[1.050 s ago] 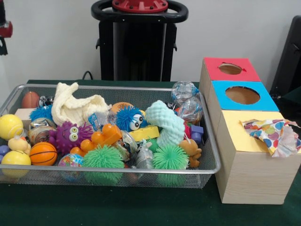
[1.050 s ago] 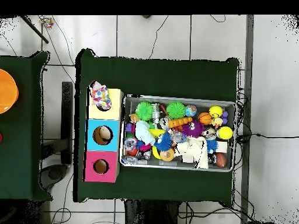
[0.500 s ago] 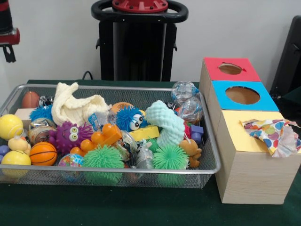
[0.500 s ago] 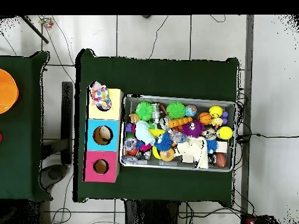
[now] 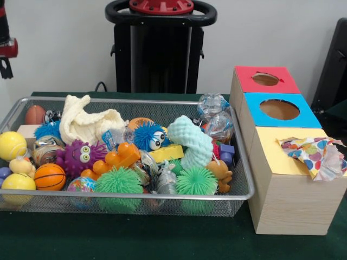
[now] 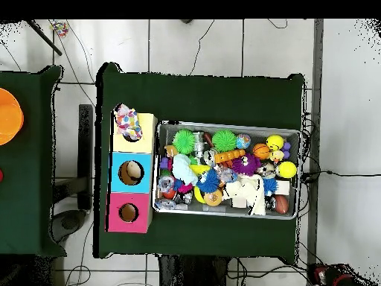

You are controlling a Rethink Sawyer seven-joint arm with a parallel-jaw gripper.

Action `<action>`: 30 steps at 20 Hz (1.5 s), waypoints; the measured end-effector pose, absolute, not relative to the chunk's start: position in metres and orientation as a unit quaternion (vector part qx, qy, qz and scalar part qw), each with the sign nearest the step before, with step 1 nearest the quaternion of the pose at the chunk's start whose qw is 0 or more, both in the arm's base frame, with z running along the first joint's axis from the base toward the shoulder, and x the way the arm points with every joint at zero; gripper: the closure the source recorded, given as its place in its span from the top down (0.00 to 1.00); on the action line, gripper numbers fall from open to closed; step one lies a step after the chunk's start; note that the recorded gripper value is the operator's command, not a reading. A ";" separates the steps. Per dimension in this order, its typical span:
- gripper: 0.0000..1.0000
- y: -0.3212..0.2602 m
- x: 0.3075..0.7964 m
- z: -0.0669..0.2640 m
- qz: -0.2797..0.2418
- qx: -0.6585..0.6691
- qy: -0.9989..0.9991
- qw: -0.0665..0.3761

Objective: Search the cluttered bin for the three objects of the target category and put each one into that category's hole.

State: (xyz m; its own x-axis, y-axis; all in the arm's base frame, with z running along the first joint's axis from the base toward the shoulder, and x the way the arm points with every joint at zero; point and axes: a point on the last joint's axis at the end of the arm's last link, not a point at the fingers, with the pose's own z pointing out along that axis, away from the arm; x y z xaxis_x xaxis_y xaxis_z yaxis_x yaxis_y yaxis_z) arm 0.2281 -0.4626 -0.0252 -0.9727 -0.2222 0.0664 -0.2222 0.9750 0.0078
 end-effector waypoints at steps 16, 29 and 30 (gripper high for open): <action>0.00 -0.380 0.365 -0.008 0.025 0.121 -0.992 0.017; 0.00 -0.319 0.435 0.028 0.035 0.040 -0.998 0.046; 0.00 -0.310 0.450 0.037 0.035 0.031 -0.998 0.039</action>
State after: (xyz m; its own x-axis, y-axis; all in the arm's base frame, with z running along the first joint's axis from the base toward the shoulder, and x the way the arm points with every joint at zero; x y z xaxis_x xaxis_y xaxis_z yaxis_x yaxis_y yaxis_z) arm 0.4503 -0.3102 0.0367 -0.9950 -0.0589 0.0808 -0.0644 0.9957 -0.0672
